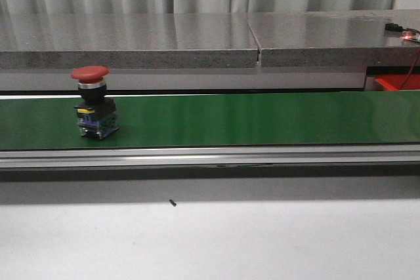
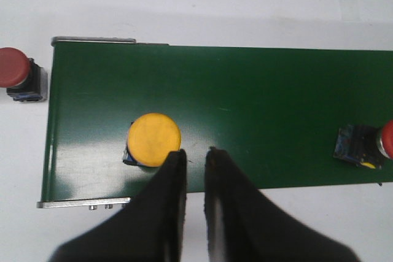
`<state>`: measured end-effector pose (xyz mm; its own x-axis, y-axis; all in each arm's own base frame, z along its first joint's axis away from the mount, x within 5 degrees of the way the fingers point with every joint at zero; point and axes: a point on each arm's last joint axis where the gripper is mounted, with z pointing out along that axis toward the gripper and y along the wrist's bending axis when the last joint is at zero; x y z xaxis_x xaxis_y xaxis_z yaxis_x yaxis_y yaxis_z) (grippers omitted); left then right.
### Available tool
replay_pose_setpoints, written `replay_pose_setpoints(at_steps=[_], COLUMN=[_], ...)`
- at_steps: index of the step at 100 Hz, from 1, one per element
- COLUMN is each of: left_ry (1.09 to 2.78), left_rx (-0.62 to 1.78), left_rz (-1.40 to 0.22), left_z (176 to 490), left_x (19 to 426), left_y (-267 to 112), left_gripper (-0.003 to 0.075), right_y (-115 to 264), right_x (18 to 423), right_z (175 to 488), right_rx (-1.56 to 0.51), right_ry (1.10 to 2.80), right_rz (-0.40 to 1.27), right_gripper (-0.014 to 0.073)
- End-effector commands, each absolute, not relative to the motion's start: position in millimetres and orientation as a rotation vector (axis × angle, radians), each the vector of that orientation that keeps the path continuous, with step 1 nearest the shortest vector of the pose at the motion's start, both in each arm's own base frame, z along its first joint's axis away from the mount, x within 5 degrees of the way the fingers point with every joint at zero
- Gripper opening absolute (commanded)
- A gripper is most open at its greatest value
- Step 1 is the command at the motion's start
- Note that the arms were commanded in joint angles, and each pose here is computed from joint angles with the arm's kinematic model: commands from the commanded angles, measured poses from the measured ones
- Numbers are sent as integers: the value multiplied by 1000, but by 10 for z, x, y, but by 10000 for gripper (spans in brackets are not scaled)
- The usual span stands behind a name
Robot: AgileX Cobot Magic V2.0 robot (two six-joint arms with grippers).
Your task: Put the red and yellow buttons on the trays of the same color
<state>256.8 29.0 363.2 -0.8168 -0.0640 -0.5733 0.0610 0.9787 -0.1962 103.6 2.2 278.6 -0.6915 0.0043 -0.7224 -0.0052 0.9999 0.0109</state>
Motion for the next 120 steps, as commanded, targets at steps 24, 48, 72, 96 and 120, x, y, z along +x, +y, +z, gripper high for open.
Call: replay_pose_setpoints(at_steps=[24,48,72,96,120], left_ry=[2355,2305,2235,2230,2161], left_rx=[116,149,157,206,157], left_rz=[-283,-274,-260,-236,-168], left_z=[3877,3860,3793,3563,3423], left_x=[2147,1904,1664,1415,1189], left_y=[-17,-99,-145,-202,-158], left_gripper=[-20,-20,-20,-20,-20], right_y=[19,19,19,21,29], right_x=[1073,1073,1073,1082,1089], right_z=[2932,2932,2932,2943,2953], right_rx=[-11,-11,-11,-11,-4], right_ry=[2246,2246,2246,2230,2217], right_rz=[5,5,5,7,23], right_gripper=[-92,-92,-92,-92,-92])
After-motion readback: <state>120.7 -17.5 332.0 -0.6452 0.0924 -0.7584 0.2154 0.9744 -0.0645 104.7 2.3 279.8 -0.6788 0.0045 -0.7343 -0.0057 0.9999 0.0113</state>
